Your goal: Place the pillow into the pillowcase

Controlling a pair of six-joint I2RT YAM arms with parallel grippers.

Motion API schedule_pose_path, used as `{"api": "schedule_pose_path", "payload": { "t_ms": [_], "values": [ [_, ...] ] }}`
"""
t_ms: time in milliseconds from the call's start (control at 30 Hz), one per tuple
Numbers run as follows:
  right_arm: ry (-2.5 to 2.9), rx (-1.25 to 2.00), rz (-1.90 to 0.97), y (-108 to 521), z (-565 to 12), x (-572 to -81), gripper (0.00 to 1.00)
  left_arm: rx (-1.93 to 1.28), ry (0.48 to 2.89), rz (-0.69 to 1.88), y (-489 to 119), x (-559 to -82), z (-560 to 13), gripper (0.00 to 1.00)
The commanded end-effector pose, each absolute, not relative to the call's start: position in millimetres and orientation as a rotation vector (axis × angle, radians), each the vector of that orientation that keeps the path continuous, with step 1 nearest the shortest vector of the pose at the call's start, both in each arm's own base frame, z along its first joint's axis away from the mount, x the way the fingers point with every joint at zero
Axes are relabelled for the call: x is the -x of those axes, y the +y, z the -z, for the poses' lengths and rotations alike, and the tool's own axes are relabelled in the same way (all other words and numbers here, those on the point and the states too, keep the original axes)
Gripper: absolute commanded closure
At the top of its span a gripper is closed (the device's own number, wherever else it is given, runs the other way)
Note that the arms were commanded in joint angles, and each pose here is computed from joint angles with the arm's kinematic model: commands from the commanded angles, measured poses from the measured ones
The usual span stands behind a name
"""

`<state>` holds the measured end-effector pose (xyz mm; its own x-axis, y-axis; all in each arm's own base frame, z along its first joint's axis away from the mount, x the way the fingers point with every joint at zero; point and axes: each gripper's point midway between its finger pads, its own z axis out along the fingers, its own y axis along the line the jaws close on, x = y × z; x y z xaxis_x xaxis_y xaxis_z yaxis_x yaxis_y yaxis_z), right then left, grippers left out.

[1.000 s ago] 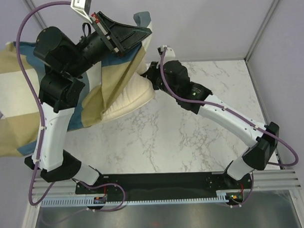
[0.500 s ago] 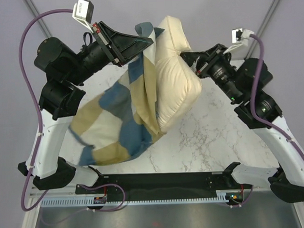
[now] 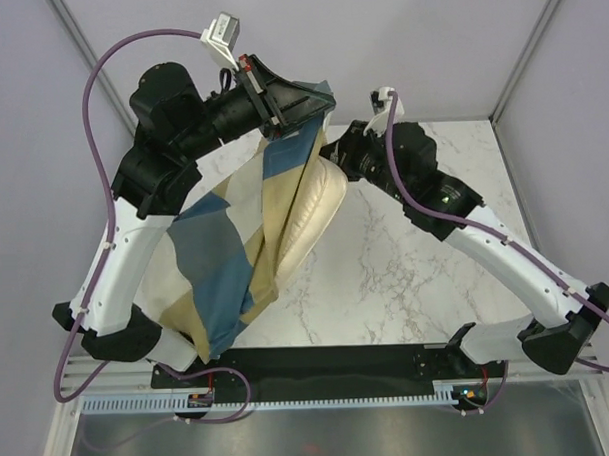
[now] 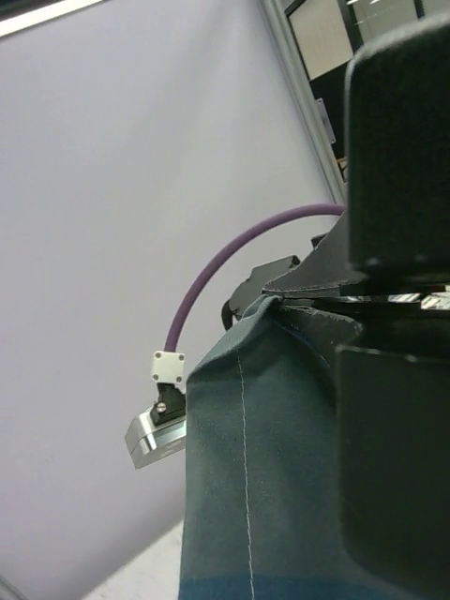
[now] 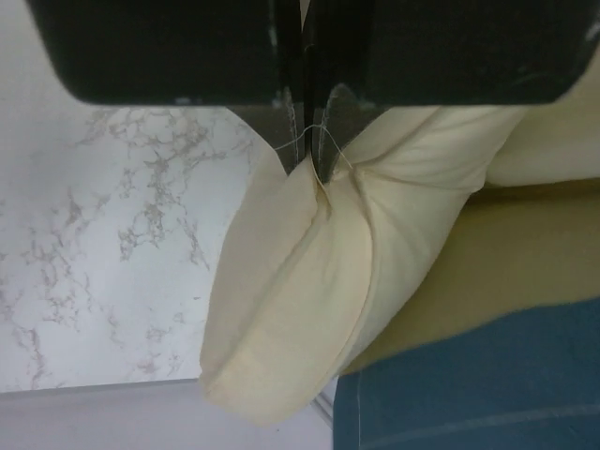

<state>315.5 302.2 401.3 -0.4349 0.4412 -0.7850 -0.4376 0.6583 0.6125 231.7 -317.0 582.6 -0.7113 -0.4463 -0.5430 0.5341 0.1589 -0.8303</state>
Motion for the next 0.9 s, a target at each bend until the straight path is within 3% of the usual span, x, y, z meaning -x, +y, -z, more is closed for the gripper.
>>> {"api": "schedule_pose_path", "payload": {
  "t_ms": [0, 100, 233, 367, 467, 533, 633, 733, 867],
  "values": [
    [1.611, -0.022, -0.898, 242.2, -501.1, -300.1, 1.00, -0.257, 1.193, 1.828, -278.1, -157.0, -698.4, 0.98],
    [1.512, -0.065, -0.859, 210.7, -552.0, -293.6, 1.00, -0.254, 1.198, 1.824, -277.3, -156.9, -697.1, 0.98],
    [1.522, -0.046, -0.932, 222.9, -539.6, -291.1, 1.00, -0.257, 1.200, 1.832, -277.7, -155.4, -697.5, 0.98],
    [1.766, 0.032, -1.056, 289.8, -404.8, -302.7, 1.00, -0.267, 1.185, 1.839, -277.5, -153.8, -700.5, 0.98],
    [1.876, 0.118, -1.012, 333.0, -351.7, -286.7, 1.00, -0.269, 1.185, 1.845, -279.0, -154.0, -700.5, 0.98],
    [1.891, 0.125, -0.995, 339.0, -348.0, -284.7, 1.00, -0.269, 1.186, 1.852, -279.9, -154.3, -700.4, 0.98],
    [1.812, 0.087, -0.901, 311.5, -395.2, -293.4, 1.00, -0.274, 1.166, 1.855, -275.2, -148.8, -706.0, 0.98],
    [1.631, 0.017, -0.884, 263.5, -500.4, -293.5, 1.00, -0.280, 1.137, 1.861, -267.8, -139.8, -714.0, 0.98],
    [1.526, -0.055, -0.814, 211.7, -560.3, -285.5, 1.00, -0.288, 1.113, 1.864, -259.6, -130.0, -719.2, 0.98]
  ]
}}
